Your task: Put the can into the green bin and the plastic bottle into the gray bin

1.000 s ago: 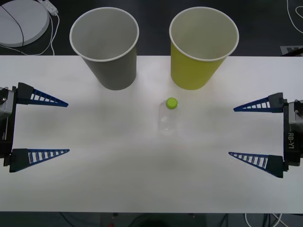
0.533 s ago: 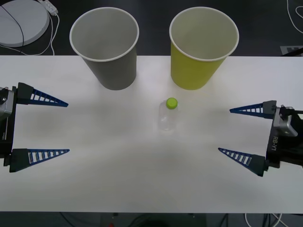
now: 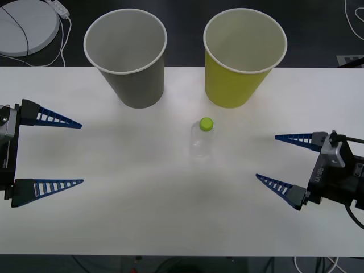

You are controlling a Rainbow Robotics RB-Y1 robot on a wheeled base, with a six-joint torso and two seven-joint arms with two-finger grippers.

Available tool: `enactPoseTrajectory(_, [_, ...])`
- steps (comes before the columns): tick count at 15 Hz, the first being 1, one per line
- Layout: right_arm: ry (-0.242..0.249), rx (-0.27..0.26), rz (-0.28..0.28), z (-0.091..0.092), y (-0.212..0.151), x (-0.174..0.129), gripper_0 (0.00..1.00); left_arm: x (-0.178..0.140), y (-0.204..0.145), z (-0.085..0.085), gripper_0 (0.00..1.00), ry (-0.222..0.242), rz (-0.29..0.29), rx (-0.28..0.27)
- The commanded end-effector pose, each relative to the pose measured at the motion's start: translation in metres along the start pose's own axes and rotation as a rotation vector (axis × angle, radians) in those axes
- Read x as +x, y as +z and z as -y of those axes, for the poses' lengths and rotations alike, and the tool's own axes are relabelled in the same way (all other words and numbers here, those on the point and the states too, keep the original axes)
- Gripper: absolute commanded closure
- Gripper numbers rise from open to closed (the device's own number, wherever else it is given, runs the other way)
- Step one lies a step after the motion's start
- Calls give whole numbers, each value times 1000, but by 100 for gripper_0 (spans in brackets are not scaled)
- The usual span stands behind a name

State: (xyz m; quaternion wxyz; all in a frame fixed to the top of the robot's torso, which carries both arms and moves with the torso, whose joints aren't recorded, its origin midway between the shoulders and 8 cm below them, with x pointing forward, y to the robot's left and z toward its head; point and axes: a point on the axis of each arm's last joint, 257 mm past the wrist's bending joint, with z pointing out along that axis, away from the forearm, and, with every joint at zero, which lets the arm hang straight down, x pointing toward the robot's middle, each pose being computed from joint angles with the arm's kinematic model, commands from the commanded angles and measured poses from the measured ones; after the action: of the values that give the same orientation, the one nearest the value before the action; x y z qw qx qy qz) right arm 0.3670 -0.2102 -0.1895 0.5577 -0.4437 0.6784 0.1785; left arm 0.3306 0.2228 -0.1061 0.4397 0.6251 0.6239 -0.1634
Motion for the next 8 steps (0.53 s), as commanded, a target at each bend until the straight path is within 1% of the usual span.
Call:
enactPoseTrajectory(1, [32, 29, 30, 0, 7, -1, 0, 0, 0, 0, 0, 0, 0, 0])
enactPoseTrajectory(4, [65, 76, 61, 2, 24, -5, 0, 0, 0, 0, 0, 0, 0, 0])
enactPoseTrajectory(6, [68, 99, 83, 3, 38, -11, 0, 0, 0, 0, 0, 0, 0, 0])
enactPoseTrajectory(8, [60, 105, 95, -1, 51, -16, 0, 0, 0, 0, 0, 0, 0, 0])
